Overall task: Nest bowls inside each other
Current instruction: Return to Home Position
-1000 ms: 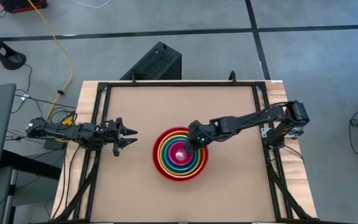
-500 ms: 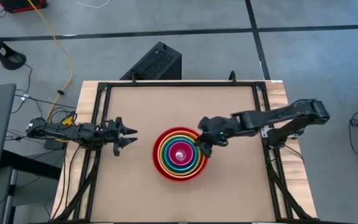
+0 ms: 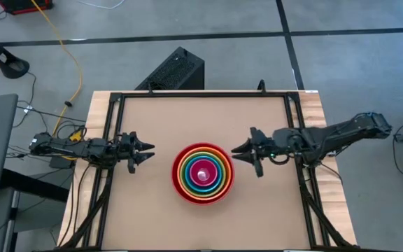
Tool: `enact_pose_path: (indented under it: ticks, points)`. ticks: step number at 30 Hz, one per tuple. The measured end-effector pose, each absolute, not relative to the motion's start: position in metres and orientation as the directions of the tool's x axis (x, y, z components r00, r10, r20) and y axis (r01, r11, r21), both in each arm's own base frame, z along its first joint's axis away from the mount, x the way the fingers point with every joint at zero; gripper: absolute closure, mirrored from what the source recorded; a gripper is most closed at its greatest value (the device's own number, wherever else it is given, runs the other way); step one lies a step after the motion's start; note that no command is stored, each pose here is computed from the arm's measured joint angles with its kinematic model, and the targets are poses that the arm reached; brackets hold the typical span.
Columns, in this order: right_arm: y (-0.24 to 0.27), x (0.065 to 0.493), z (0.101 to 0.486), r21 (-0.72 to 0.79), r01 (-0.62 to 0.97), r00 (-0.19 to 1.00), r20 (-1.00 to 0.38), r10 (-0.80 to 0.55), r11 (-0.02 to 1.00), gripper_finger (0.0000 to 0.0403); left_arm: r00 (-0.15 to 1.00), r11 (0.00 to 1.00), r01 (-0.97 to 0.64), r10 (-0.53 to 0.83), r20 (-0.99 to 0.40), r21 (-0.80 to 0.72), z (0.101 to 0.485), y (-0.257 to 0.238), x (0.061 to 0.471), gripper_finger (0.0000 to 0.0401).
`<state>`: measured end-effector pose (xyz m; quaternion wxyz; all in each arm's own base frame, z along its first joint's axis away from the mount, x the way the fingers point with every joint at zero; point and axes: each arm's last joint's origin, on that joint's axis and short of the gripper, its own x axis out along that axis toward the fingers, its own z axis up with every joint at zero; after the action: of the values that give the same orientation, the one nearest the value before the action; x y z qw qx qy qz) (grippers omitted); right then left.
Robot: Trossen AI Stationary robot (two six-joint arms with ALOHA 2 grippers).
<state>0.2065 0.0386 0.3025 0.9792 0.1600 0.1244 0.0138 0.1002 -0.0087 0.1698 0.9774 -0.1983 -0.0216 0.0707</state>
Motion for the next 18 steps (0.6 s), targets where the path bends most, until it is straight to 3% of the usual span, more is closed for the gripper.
enact_pose_path:
  ticks: [7,12,18]
  points:
    - [0.026,0.166,0.252,0.35,-0.051,0.996,-0.048,0.072,0.935,0.0296,0.989,0.922,-0.138,0.149,0.002,-0.36,0.169,-0.009,0.1,0.0225]
    - [0.021,0.146,0.217,0.274,-0.037,0.994,-0.092,0.064,0.961,0.0316,0.984,0.928,-0.165,0.176,0.003,-0.335,0.169,-0.008,0.1,0.0225]
    - [0.019,0.129,0.203,0.172,-0.082,0.994,-0.056,0.093,0.982,0.0353,0.972,0.934,-0.223,0.234,0.005,-0.278,0.169,-0.006,0.1,0.0225]
